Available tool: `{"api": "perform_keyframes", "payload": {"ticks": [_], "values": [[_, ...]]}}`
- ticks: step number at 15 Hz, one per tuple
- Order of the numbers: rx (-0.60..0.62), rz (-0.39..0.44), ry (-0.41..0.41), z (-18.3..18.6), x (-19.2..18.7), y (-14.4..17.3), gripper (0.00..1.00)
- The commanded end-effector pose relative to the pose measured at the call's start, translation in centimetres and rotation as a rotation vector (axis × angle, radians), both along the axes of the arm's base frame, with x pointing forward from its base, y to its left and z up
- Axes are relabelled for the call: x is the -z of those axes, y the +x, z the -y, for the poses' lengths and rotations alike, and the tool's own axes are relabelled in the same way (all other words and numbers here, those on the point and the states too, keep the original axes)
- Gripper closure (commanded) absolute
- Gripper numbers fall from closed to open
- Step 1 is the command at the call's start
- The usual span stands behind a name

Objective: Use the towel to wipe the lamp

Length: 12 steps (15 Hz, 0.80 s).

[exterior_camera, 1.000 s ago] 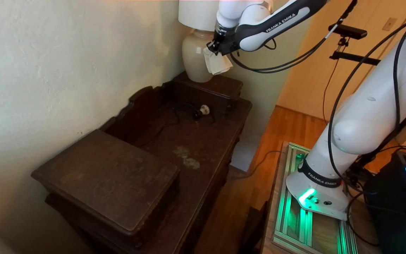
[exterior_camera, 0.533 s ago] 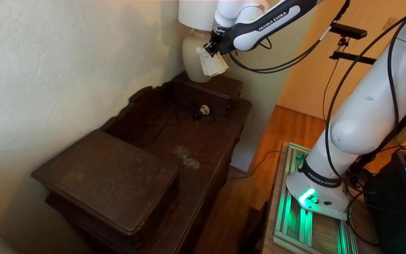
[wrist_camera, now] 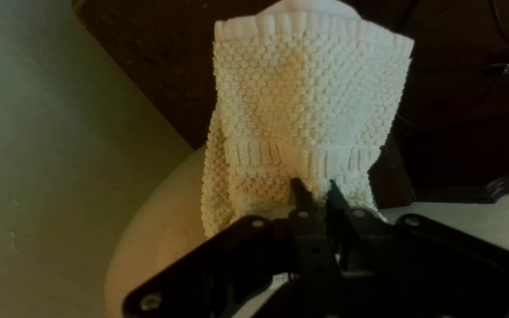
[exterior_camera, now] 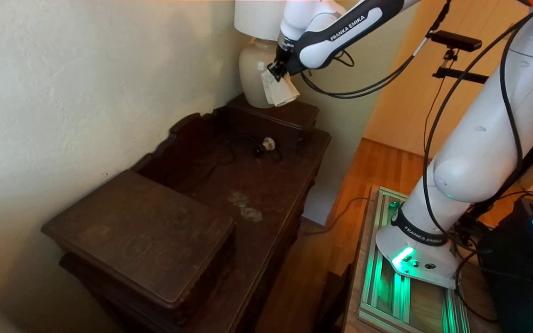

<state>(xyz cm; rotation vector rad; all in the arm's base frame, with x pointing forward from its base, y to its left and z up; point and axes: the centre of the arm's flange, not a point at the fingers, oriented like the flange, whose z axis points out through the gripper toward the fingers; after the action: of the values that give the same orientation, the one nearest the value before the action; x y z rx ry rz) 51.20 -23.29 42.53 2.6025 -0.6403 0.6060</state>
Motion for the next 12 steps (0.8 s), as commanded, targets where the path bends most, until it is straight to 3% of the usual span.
{"api": "perform_keyframes", "payload": {"ticks": [1,12], "values": [[-0.005,-0.023,0.032,1.5,0.8,0.4,0.97],[0.035,-0.043,0.043,5.4,5.2,-1.2,0.97]]}}
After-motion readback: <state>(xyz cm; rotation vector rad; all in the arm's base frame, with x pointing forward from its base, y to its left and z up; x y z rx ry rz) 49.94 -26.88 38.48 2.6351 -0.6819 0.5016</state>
